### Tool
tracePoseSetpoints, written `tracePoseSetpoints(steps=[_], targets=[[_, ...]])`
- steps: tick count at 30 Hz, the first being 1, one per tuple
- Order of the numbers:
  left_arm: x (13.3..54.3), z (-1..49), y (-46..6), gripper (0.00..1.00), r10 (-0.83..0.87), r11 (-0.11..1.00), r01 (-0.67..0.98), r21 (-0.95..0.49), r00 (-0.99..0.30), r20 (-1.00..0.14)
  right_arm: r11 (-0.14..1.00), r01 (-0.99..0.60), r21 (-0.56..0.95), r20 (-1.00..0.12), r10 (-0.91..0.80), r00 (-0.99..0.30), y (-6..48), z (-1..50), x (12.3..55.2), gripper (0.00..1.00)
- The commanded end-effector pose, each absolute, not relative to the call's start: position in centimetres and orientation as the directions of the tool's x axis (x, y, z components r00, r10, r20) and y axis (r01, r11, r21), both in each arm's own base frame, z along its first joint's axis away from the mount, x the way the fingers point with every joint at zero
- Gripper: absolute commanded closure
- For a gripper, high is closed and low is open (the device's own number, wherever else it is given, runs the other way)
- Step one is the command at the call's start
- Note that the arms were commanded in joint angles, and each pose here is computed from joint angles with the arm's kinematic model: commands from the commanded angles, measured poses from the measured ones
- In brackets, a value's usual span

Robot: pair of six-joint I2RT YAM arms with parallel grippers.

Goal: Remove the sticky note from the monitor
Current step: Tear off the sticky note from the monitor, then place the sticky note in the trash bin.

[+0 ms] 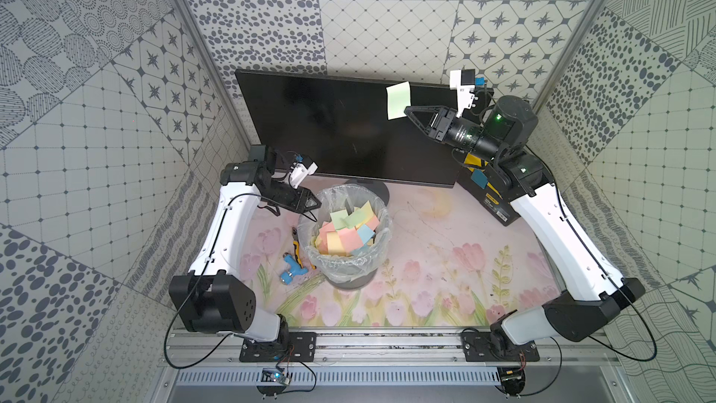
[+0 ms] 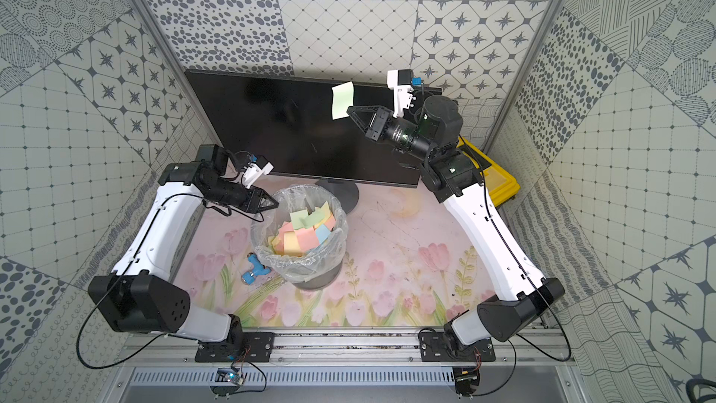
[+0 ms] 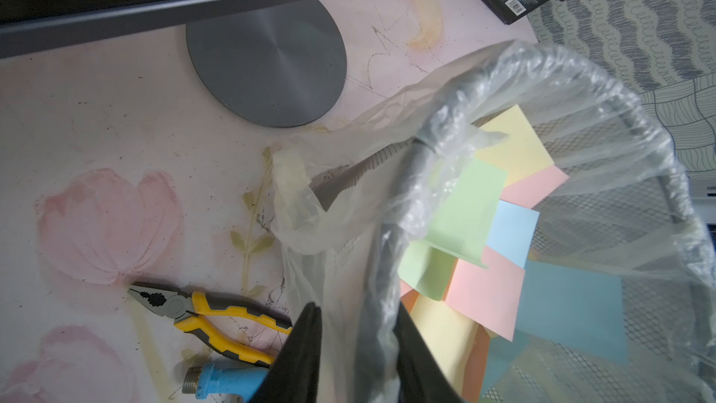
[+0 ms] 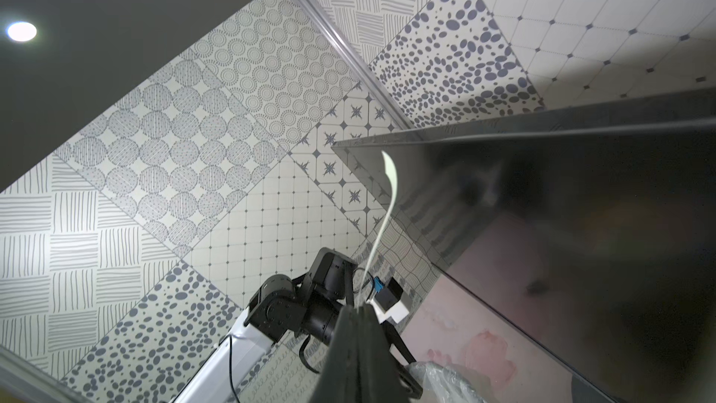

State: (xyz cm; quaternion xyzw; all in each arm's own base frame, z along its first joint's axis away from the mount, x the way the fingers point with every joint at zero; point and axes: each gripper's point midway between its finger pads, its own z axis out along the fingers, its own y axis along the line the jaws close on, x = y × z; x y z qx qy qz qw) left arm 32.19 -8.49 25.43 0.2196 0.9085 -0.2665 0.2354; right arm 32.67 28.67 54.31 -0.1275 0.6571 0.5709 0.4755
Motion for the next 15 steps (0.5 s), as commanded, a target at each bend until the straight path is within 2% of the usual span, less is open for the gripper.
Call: tracePoseSetpoints(steps=[1, 6, 15], targets=[[32.2, 25.2, -8.5, 0.67, 0.297, 0.754, 0.542, -0.372, -0.786, -0.542, 0.271, -0.776, 0.57, -0.817, 0.292, -0.498, 30.6, 54.8, 30.9, 1.0], [32.2, 25.1, -8.5, 0.67, 0.301, 0.756, 0.541, -0.368, -0.787, -0.539, 0.182, -0.792, 0.583, -0.812, 0.169, -0.559, 33.2, 53.0, 28.9, 1.0], [32.2, 25.0, -8.5, 0.67, 0.301, 0.755, 0.54, -0.371, -0.789, -0.535, 0.136, -0.773, 0.619, -0.781, 0.007, -0.624, 35.0, 48.7, 26.9, 1.0]])
